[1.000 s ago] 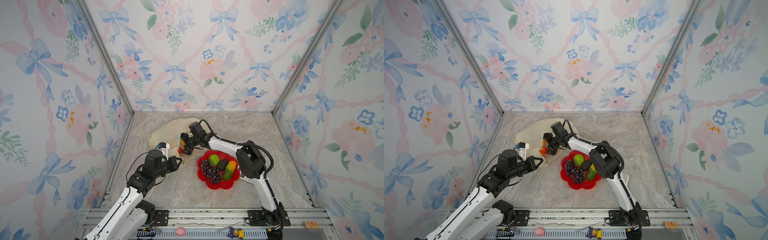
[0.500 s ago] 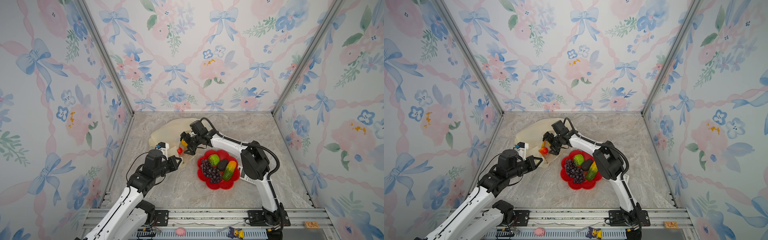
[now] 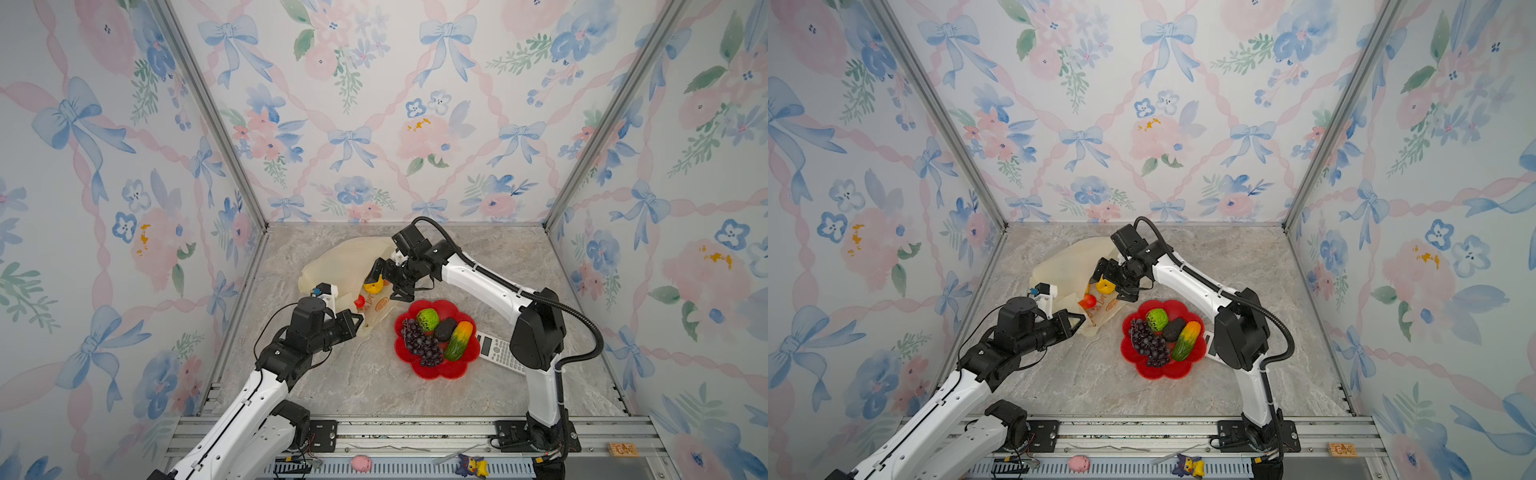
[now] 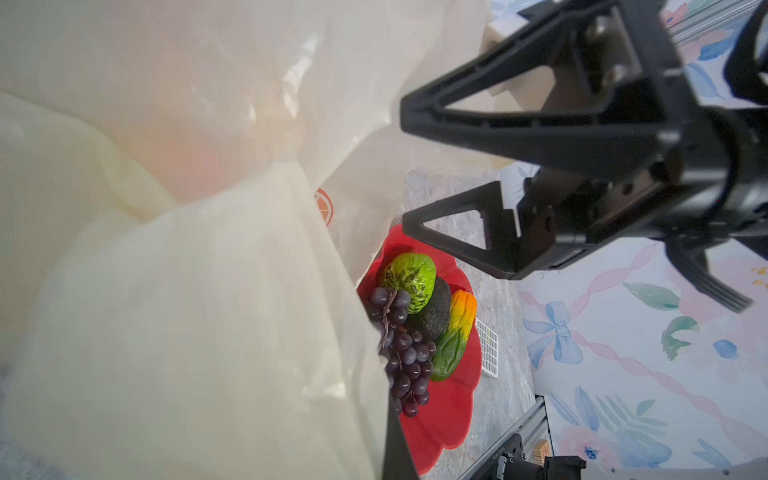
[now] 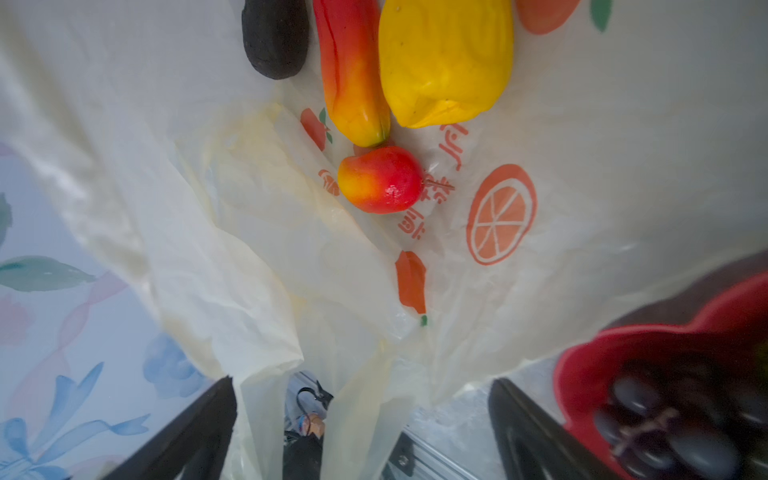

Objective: Place the fruits into the plastic bag
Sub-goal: 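Withdraw the right gripper from the bag and move it over the bowl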

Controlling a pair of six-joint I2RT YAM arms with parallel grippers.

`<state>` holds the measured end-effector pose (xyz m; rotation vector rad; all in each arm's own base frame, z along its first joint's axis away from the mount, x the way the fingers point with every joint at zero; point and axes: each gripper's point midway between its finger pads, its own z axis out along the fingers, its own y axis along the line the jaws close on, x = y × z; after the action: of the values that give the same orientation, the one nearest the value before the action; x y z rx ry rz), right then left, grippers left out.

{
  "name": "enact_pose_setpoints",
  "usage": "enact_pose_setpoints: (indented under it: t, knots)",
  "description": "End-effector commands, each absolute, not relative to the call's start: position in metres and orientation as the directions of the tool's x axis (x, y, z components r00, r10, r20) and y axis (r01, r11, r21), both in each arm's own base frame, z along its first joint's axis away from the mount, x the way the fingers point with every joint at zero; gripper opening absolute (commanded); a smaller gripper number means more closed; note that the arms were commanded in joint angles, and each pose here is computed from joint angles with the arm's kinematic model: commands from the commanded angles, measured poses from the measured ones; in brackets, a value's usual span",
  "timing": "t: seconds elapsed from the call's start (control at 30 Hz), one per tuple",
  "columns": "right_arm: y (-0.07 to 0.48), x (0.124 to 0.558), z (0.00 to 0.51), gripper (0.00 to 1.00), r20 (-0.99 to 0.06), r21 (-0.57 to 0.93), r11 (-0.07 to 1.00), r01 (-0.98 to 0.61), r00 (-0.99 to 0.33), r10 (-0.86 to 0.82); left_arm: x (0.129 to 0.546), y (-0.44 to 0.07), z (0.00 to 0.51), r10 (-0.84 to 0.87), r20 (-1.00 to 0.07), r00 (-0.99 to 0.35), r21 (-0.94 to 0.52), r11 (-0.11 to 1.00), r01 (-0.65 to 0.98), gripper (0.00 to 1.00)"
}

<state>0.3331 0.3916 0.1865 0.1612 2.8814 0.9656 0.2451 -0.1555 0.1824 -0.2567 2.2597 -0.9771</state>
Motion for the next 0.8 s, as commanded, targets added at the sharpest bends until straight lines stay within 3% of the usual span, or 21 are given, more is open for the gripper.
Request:
enact_pose_setpoints:
  t: [0.0, 0.1, 0.23, 0.43, 0.77]
  knots:
    - [0.333, 0.306, 0.204, 0.96, -0.175, 0.381, 0.923, -0.057, -0.985, 0.011, 0.250, -0.156, 0.194, -0.417, -0.515, -0.749, -0.713, 0.693, 0.104, 0.00]
    - [0.296, 0.295, 0.204, 0.96, -0.222, 0.246, 0.967, -0.071, -0.975, -0.016, 0.251, -0.156, 0.194, -0.416, -0.516, -0.749, -0.713, 0.693, 0.106, 0.00]
    - [0.253, 0.287, 0.201, 0.96, -0.240, 0.217, 0.976, -0.009, -0.970, 0.045, 0.251, -0.157, 0.195, -0.412, -0.518, -0.749, -0.717, 0.688, 0.117, 0.00]
    - [0.202, 0.273, 0.180, 0.96, -0.163, 0.277, 0.948, 0.158, -0.964, 0.208, 0.252, -0.161, 0.195, -0.411, -0.519, -0.749, -0.728, 0.672, 0.136, 0.00]
    - [0.167, 0.244, 0.151, 0.96, -0.051, 0.145, 0.955, 0.257, -0.962, 0.267, 0.253, -0.159, 0.197, -0.421, -0.527, -0.739, -0.727, 0.674, 0.135, 0.00]
